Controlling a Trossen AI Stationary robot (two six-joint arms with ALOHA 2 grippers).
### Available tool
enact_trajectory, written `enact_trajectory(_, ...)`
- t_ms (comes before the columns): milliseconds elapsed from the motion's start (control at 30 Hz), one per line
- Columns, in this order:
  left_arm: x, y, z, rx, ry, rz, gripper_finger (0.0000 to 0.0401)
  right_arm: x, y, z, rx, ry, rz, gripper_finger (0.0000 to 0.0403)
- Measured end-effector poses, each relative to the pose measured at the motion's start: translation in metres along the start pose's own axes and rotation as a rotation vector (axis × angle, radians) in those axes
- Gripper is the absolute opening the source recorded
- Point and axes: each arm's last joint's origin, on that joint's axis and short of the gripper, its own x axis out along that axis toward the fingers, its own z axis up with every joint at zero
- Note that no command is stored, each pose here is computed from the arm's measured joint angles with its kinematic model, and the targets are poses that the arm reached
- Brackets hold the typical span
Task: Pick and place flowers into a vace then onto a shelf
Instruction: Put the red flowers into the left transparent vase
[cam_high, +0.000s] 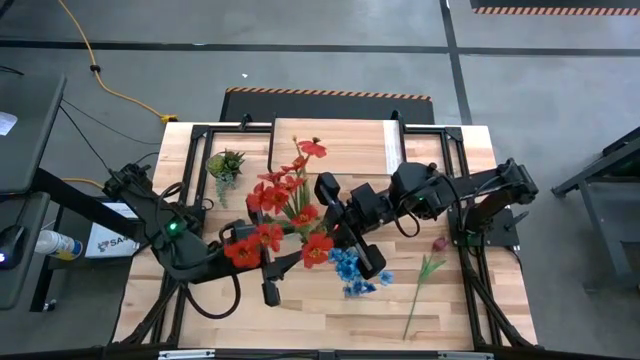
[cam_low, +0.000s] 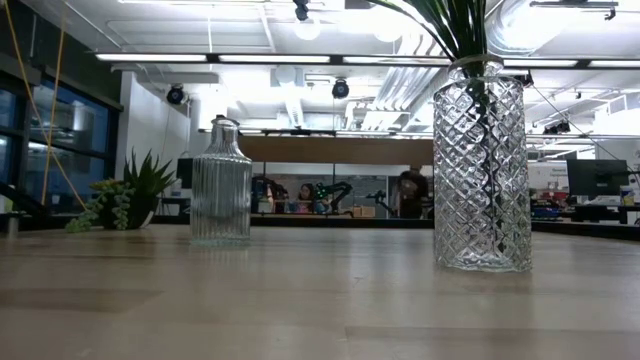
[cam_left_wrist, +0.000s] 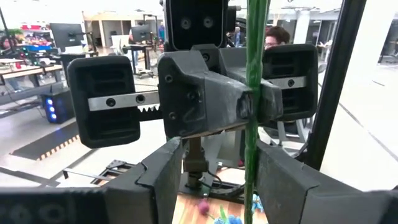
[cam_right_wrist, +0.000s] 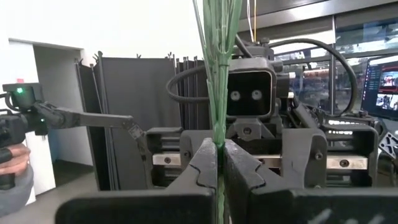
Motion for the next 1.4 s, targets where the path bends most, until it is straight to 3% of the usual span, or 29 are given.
enact_trajectory(467,0.0000,0.0004,0.0000,0.000,0.000,0.015,0.0211,-0.0001,-0.0011,-0.0037,0.009,0.035,-0.029,0.0000)
enact_trajectory(600,0.0000,0.0003,-0.0005,-0.010,0.003,0.010,0.0168,-0.0001,-0.0012,-0.0038,0.009,0.036,-0.032,0.0000)
enact_trajectory(867,-0.0002,-0.0003,-0.0010,-0.008,0.007,-0.004,0.0041,-0.0006,-0.0016,-0.0031,0.009,0.034,-0.035,0.0000)
enact_trajectory(1400,-0.0002,-0.0009,-0.0013,-0.013,0.009,-0.029,0.0041,-0.0004,-0.0007,-0.0035,0.036,0.039,-0.023,0.0000)
